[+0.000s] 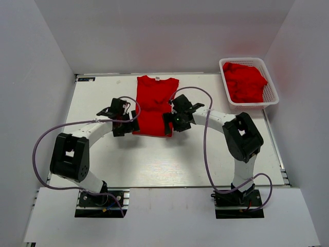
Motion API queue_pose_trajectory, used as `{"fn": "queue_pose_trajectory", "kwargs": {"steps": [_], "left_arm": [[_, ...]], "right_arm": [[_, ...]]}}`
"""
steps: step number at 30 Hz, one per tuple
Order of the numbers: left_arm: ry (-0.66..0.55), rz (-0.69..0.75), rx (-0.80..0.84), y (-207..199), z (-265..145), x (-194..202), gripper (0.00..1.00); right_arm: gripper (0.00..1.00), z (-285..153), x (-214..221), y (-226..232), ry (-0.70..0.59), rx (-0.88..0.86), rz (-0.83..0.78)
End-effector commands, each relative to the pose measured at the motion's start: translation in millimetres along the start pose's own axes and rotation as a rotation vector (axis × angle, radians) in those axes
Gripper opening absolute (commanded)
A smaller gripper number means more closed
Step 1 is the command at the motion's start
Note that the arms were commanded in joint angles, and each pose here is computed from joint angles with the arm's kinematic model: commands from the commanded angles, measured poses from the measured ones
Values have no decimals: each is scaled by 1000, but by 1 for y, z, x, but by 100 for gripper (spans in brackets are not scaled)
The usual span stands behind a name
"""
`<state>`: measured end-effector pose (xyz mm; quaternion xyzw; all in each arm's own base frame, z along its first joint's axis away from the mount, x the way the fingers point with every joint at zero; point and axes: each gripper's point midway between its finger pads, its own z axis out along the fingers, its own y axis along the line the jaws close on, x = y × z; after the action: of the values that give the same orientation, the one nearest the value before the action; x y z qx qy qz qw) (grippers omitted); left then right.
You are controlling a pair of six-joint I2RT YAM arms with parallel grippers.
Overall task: Fold and stack the t-shirts
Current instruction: Fold the folded rectangular tshirt in 1/3 of the way, then grab one side of the 2/3 rectangular tshirt with both arms
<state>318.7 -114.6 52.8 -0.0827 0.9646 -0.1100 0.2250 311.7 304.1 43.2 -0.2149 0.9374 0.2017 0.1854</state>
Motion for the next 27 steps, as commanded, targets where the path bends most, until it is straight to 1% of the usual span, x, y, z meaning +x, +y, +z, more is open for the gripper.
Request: {"fn": "queue_pose_trajectory", "kwargs": {"steps": [1,3,4,6,7,10,11,13,14,17,20,21,23,24,26,27], "left_arm": [[-90,13,50,-10,6,-24,95],[-92,12,41,-8,13,-25,93],[-105,14,61,-12,13,-29,90],[-87,13,52,-10,21,-25,86],[-101,14,59,-11,21,-28,81],[-84,13,51,-8,31,-23,74],[-78,13,61,-9,34,-20,72],[-85,15,75,-11,36,-20,72],[-85,15,75,-11,39,-21,69],[-90,41,65,-13,45,-19,67],[-57,39,49,-7,55,-7,60],[-68,40,54,-8,55,-10,54],[-35,38,39,-4,62,-1,46],[-30,38,48,-5,61,0,38],[-15,38,70,-8,62,5,29],[-5,38,77,-7,64,11,16]], "right_arm": [[90,-12,-29,3,-139,38,103],[90,-10,-32,2,-146,54,127],[90,-7,-33,0,-149,63,139],[90,-4,-36,1,-155,71,165],[88,-1,-35,1,-149,73,174],[75,5,-35,3,-145,71,201],[75,6,-35,4,-143,70,203],[74,9,-37,8,-141,62,205],[70,11,-36,9,-137,56,208],[68,18,-33,10,-123,55,217],[61,25,-28,12,-108,51,224],[60,26,-26,13,-101,47,226],[54,31,-20,12,-83,54,238],[53,32,-18,12,-78,55,239],[48,33,-13,10,-68,66,249],[43,33,-14,8,-70,70,254]]}}
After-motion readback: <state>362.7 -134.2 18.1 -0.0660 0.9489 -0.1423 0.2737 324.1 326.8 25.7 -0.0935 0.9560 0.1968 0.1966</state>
